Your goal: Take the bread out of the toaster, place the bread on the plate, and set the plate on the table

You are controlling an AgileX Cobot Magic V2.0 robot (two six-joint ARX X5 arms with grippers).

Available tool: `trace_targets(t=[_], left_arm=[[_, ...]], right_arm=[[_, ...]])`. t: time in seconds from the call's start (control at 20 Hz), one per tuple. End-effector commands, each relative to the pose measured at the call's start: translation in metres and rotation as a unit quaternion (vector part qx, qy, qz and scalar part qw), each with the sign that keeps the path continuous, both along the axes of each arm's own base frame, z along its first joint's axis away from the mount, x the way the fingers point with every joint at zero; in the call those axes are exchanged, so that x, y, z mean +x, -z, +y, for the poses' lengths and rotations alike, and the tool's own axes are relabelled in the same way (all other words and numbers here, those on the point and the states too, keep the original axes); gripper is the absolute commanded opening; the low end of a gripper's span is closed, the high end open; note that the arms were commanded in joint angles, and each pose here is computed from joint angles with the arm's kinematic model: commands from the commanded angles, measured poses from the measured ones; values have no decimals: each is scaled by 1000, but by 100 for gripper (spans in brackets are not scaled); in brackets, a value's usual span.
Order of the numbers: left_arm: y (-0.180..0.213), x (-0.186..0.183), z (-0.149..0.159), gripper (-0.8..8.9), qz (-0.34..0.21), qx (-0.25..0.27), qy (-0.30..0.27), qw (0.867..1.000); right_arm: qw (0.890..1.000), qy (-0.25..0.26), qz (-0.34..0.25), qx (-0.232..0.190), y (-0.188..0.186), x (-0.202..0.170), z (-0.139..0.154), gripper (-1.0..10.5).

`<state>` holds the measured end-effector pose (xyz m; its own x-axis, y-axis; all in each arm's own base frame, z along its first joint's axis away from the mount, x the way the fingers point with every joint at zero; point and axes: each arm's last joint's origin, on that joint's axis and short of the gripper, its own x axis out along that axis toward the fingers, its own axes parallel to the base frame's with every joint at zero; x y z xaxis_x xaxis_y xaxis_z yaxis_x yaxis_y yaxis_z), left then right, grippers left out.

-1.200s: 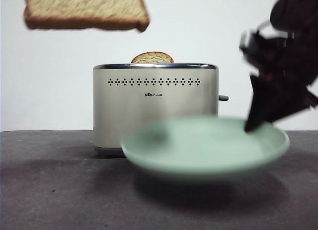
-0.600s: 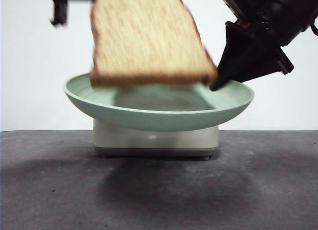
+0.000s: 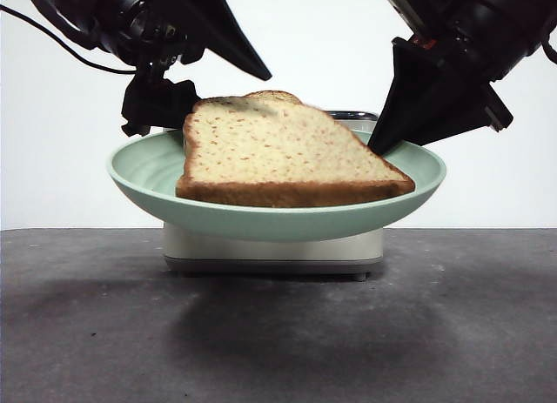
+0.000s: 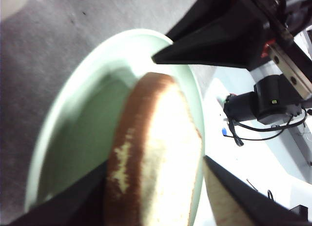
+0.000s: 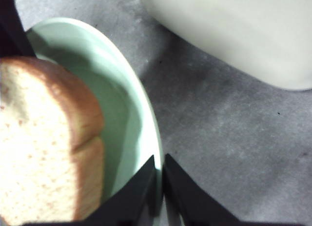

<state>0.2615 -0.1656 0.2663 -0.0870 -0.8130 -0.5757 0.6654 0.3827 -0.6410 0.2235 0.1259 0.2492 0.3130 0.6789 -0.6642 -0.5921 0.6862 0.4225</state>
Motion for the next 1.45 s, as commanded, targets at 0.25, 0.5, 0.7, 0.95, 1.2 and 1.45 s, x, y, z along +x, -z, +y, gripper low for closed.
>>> trace_targets(t=[0.25, 0.5, 0.7, 0.95, 1.2, 1.45], left_arm=[[-22, 1, -11, 316, -59, 57, 2, 997], [-49, -6, -26, 316, -125, 103, 5, 987], [-75, -8, -28, 316, -161, 104, -6, 981], [-122, -18, -14, 312, -197, 97, -15, 976], [-167, -39, 1, 312, -244, 64, -28, 967], [-187, -59, 17, 312, -275, 41, -41, 960]], right_arm=[[1000, -4, 1, 7, -2, 1, 3, 2], [1000, -4, 3, 6, -1, 1, 3, 2], [1000, -4, 3, 6, -1, 1, 4, 2], [1000, 8, 14, -14, 11, 10, 7, 2], [999, 11, 40, -23, 46, 33, 19, 2], [997, 17, 64, -26, 77, 49, 26, 2]])
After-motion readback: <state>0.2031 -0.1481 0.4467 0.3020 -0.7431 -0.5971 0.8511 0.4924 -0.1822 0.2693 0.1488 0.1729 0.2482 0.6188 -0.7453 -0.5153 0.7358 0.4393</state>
